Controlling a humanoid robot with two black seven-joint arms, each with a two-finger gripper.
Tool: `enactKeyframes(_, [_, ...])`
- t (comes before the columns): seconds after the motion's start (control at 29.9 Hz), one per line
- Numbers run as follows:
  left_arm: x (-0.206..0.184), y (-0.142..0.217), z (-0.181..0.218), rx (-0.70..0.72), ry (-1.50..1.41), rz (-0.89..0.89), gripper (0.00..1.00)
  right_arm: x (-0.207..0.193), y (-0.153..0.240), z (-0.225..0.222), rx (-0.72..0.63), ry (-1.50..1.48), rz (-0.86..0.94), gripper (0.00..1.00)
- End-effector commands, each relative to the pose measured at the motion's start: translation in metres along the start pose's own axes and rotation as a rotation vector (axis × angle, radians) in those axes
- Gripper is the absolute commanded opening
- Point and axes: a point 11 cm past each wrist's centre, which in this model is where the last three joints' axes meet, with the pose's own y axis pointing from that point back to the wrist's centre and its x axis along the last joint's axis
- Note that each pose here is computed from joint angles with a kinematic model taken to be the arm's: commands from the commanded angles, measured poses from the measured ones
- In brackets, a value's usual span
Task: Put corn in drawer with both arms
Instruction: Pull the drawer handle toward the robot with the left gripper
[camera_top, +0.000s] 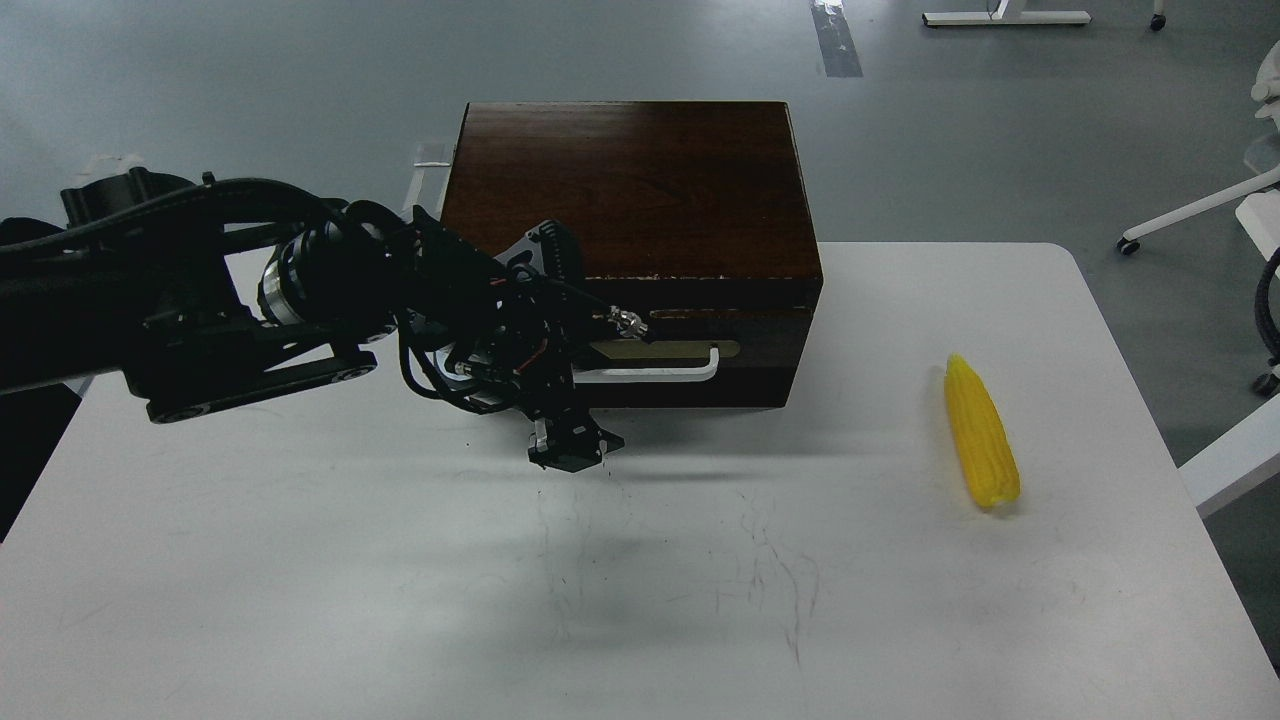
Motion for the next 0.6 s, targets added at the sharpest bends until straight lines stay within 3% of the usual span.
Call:
enactKeyframes(0.0, [0.002, 0.003, -0.001, 0.005, -0.006, 0.003, 0.8, 0.0, 0.0, -0.001, 0.001, 0.001, 0.0, 1.0])
enactKeyframes(0.57, [0.007, 0.001, 0.012, -0.031, -0.026, 0.011, 0.8, -0.002, -0.002, -0.001, 0.004, -0.002, -0.005, 1.0])
